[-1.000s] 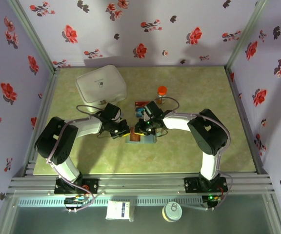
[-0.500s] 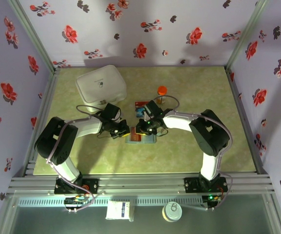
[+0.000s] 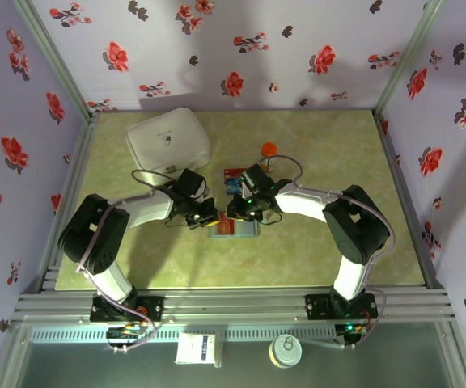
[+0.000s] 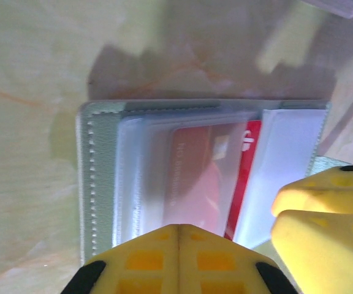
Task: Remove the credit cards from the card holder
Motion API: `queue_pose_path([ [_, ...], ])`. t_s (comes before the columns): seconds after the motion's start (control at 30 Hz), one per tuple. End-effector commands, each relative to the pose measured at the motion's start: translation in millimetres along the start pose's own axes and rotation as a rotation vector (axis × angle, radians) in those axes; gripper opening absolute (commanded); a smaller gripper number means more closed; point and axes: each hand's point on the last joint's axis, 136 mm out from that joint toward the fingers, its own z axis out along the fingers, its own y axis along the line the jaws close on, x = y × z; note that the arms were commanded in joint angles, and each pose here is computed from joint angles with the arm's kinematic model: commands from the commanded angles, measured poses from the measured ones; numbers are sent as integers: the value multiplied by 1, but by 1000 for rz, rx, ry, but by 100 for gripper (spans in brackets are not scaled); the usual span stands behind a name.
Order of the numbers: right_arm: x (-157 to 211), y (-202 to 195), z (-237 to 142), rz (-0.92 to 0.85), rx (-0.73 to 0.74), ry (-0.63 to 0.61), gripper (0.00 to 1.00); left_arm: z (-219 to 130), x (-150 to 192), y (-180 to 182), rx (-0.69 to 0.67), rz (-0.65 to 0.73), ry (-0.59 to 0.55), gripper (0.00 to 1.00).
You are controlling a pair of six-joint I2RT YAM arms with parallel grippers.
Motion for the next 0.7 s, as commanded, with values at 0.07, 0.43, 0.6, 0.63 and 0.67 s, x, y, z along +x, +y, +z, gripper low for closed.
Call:
queue_pose_path([
  [0.07, 5, -10, 4, 24, 20, 23, 25, 1, 3, 12, -73, 18, 10, 0],
  [0.43, 11, -24, 15, 52, 60, 60, 26, 11, 6, 17, -80, 5, 32, 0],
  [0.6, 12, -26, 17, 56, 62, 72, 26, 8, 5, 15, -79, 6, 24, 0],
  [0.63, 12, -26, 16, 57, 62, 70, 26, 6, 4, 13, -77, 6, 22, 0],
  [0.67, 12, -25, 16, 55, 57, 68, 26, 4, 4, 10, -69, 12, 16, 0],
])
